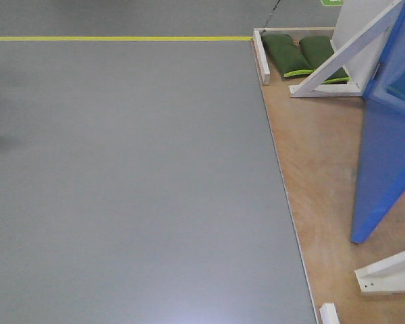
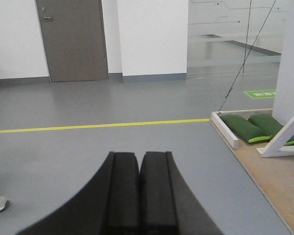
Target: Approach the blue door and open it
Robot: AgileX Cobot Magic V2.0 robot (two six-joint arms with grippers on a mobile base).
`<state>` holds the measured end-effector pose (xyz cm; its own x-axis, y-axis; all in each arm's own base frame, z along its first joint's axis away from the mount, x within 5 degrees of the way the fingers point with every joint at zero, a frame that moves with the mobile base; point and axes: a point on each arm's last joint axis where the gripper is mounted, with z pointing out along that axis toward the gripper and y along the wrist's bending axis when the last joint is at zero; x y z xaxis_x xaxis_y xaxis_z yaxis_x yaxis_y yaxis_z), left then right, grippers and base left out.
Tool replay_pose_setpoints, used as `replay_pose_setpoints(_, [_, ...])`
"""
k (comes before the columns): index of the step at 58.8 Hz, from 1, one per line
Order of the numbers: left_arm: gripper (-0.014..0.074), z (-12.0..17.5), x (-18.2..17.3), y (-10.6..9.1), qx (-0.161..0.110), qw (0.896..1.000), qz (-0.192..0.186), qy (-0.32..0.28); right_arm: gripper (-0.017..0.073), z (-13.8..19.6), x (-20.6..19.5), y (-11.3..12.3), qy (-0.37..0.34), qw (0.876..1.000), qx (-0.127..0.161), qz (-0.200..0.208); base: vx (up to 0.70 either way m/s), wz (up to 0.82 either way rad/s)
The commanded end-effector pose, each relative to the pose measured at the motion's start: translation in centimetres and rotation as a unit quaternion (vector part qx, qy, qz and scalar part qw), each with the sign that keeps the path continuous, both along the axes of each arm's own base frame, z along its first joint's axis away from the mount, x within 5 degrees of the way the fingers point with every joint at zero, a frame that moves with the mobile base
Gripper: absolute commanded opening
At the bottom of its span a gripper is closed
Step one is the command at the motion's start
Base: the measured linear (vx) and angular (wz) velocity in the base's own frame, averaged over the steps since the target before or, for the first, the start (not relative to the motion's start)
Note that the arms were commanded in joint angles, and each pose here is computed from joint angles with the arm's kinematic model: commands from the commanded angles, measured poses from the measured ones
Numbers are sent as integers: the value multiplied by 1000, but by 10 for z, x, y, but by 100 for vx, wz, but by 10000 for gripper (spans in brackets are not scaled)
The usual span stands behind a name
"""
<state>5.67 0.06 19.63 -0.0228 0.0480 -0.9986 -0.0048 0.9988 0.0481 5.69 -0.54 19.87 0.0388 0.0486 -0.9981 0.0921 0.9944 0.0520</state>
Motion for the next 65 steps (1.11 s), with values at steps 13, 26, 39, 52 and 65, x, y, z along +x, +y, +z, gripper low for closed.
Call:
replay_pose_setpoints(13, [73,15,-2,-1,-4,998,-7,-58,-1,10,-2,0,-48,999,-15,-2,45,-2])
replay_pose_setpoints(26, [73,15,-2,-1,-4,998,-7,-58,-1,10,-2,0,-48,999,-15,-2,39,-3])
replay_pose_setpoints(39, [73,15,-2,-1,-4,998,-7,-58,-1,10,-2,0,-48,999,-15,-2,34,-4])
replay_pose_setpoints(52, [73,15,-2,-1,-4,998,-7,-58,-1,10,-2,0,-48,999,-14,-2,28,0])
replay_pose_setpoints(65, [73,15,-2,-1,-4,998,-7,-58,-1,10,-2,0,-48,999,-14,-2,19,4])
